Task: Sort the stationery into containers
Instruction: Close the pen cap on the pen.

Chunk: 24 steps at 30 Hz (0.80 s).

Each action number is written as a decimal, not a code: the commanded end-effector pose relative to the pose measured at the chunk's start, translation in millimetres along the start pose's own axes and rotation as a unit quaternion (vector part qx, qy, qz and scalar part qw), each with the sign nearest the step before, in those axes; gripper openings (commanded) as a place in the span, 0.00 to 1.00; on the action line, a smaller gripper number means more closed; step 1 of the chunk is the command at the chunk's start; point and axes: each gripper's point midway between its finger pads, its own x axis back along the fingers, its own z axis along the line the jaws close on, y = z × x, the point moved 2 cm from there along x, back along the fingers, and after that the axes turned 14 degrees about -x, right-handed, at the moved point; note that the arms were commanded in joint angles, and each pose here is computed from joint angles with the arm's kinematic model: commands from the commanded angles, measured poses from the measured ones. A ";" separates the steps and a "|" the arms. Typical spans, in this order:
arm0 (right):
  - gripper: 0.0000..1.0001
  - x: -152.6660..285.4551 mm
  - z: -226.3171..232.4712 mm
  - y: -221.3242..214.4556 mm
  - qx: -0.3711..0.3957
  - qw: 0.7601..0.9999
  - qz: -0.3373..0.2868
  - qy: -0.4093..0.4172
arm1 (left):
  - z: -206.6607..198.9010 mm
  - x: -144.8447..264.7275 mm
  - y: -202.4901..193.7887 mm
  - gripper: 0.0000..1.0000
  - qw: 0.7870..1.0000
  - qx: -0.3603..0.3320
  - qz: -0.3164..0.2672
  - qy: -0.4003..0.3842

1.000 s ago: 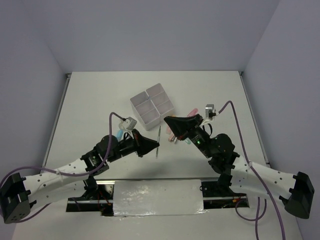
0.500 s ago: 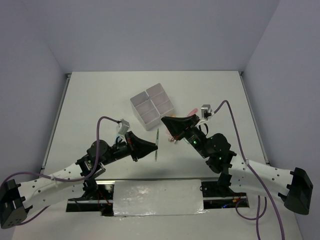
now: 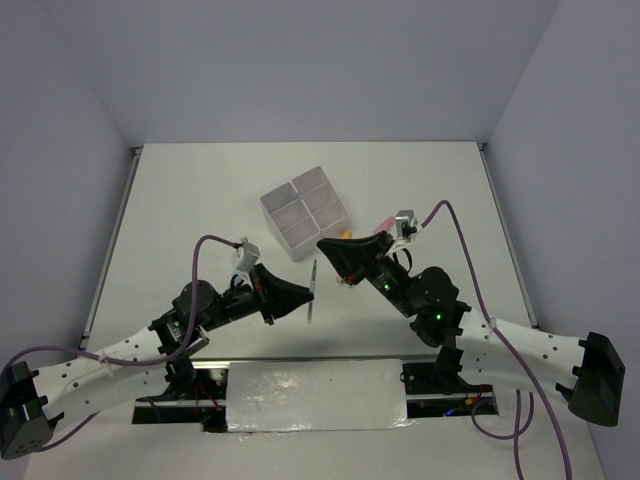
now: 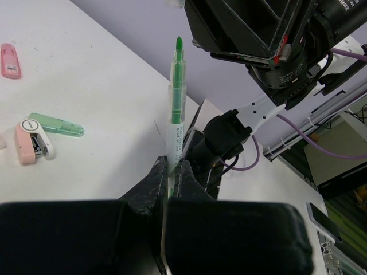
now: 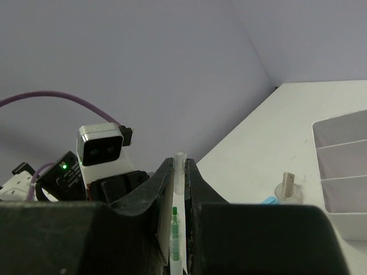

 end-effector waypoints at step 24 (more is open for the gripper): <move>0.00 -6.9 25.6 0.1 0.010 1.000 0.016 0.022 | -6.9 1.1 31.7 0.00 0.999 -0.036 -0.040 0.001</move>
